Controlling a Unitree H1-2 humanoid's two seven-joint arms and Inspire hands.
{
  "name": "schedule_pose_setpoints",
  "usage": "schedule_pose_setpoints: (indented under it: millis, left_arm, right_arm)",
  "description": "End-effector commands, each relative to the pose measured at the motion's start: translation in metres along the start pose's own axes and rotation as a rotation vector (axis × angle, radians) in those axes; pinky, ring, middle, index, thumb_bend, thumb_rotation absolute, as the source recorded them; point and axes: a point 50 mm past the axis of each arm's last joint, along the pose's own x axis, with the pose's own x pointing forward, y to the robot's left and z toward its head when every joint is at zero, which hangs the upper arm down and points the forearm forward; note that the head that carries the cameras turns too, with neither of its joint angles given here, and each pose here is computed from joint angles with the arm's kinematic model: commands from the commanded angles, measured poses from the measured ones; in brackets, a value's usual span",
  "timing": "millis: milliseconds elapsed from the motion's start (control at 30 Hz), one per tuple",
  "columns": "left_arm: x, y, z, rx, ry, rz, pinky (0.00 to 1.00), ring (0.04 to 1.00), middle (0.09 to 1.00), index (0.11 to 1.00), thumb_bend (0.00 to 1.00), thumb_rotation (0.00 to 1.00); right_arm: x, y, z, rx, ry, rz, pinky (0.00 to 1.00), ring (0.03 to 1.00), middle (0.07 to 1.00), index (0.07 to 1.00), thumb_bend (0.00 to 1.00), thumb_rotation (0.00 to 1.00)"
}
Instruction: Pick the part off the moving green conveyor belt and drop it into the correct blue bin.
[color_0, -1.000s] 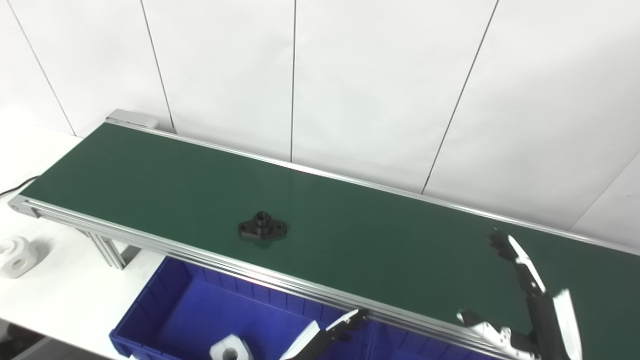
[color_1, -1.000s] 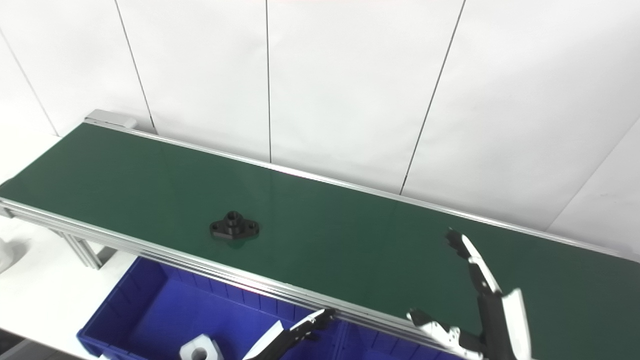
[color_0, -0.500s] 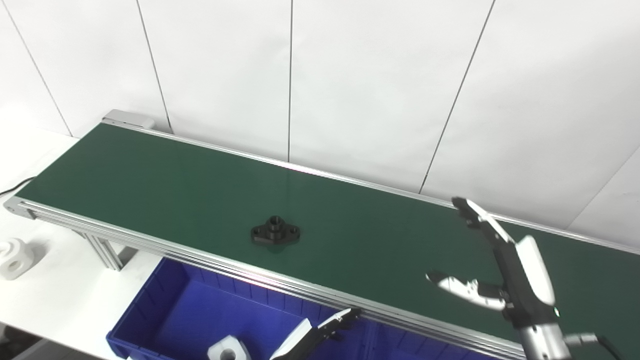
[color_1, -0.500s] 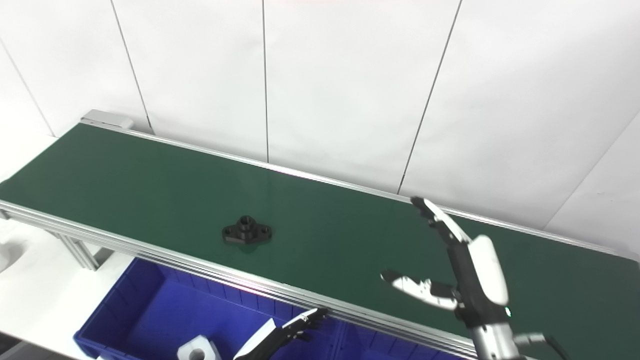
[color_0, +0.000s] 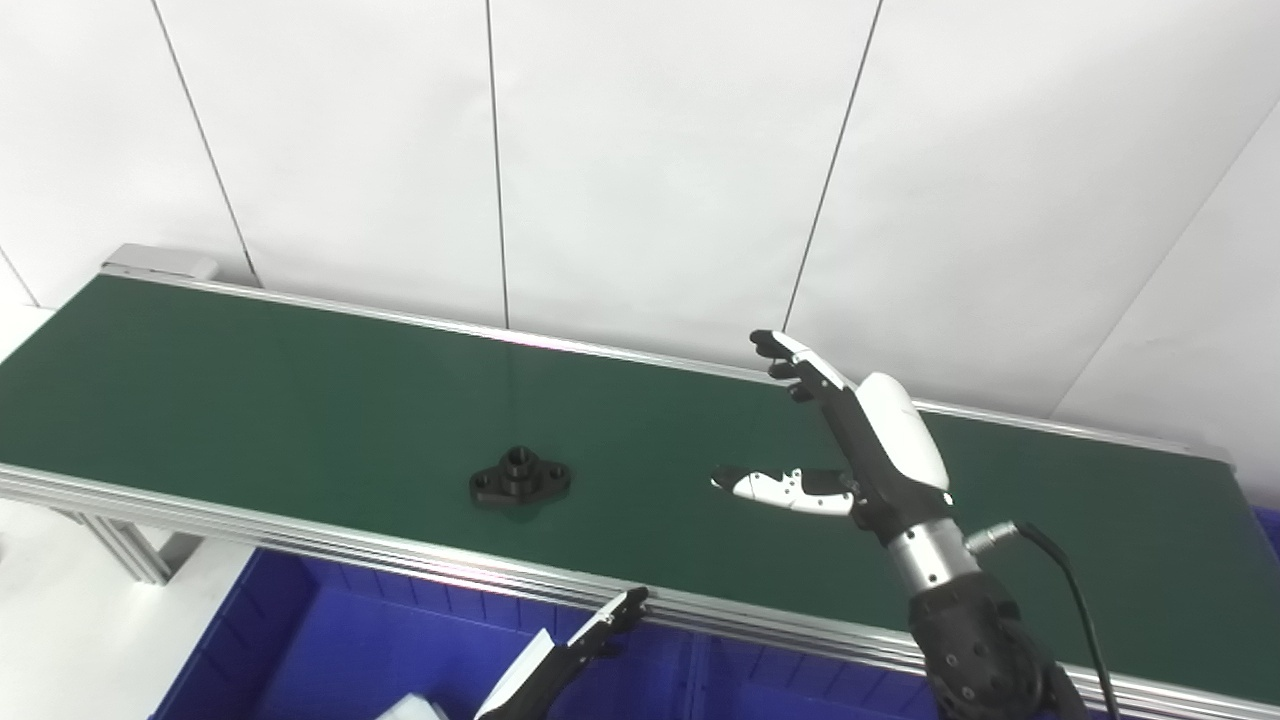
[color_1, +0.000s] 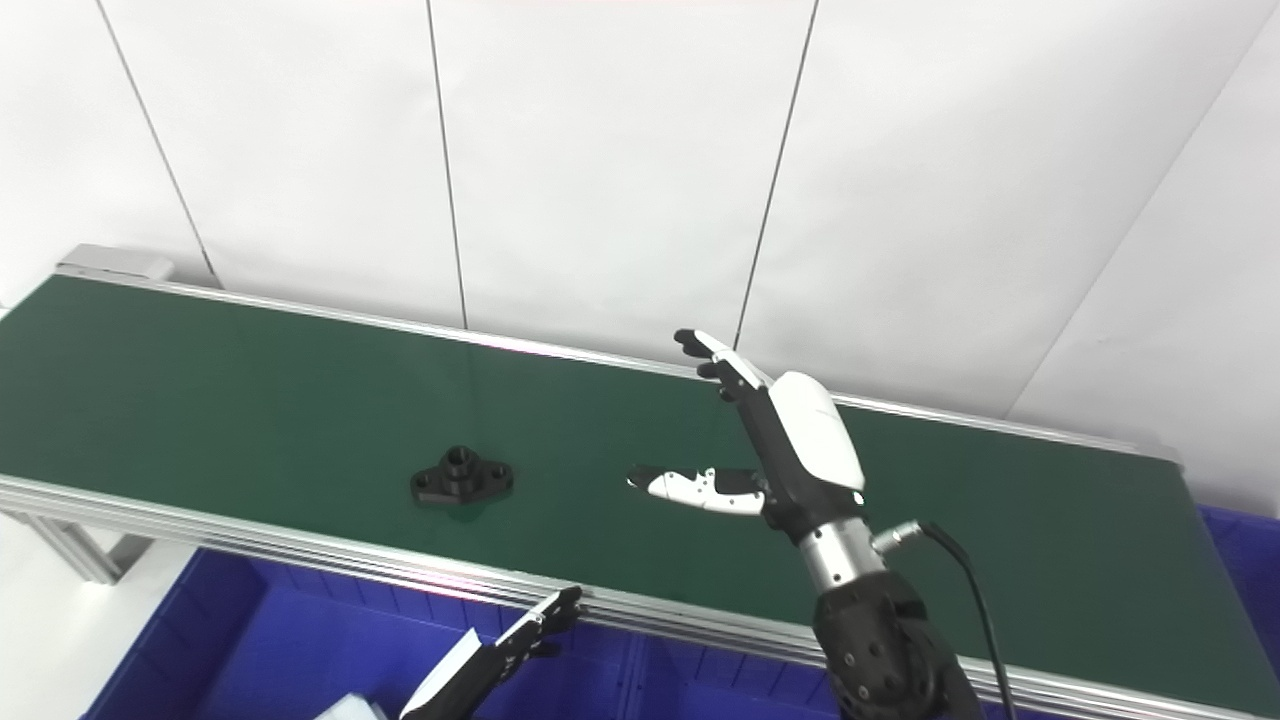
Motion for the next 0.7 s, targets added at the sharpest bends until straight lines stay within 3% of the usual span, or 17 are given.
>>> schedule_pose_setpoints:
  millis: [0,133,333,667]
  left_arm:
    - [0.005,0.009,0.011,0.003,-0.073,0.006,0.90,0.949,0.978,0.979,0.63,0.52]
    - [0.004,0.013,0.012,-0.002,-0.077,0.002,0.88,0.943,0.973,0.973,0.61,0.50]
    - [-0.001,0.020,0.015,0.007,-0.091,-0.003,0.77,0.870,0.925,0.938,0.64,0.45]
    - [-0.009,0.025,0.022,-0.024,-0.117,-0.021,0.74,0.836,0.893,0.898,0.69,0.41]
  right_arm:
    - [0.020,-0.010,0.010,-0.036,-0.026,-0.016,0.72,0.803,0.853,0.878,0.83,0.45]
    - [0.035,-0.009,0.008,-0.079,-0.026,0.018,0.71,0.805,0.851,0.874,0.84,0.46]
    - [0.052,-0.007,0.005,-0.108,-0.031,0.052,0.69,0.805,0.851,0.871,0.86,0.46]
    - [0.071,-0.002,0.005,-0.158,-0.036,0.122,0.71,0.810,0.858,0.883,0.86,0.47]
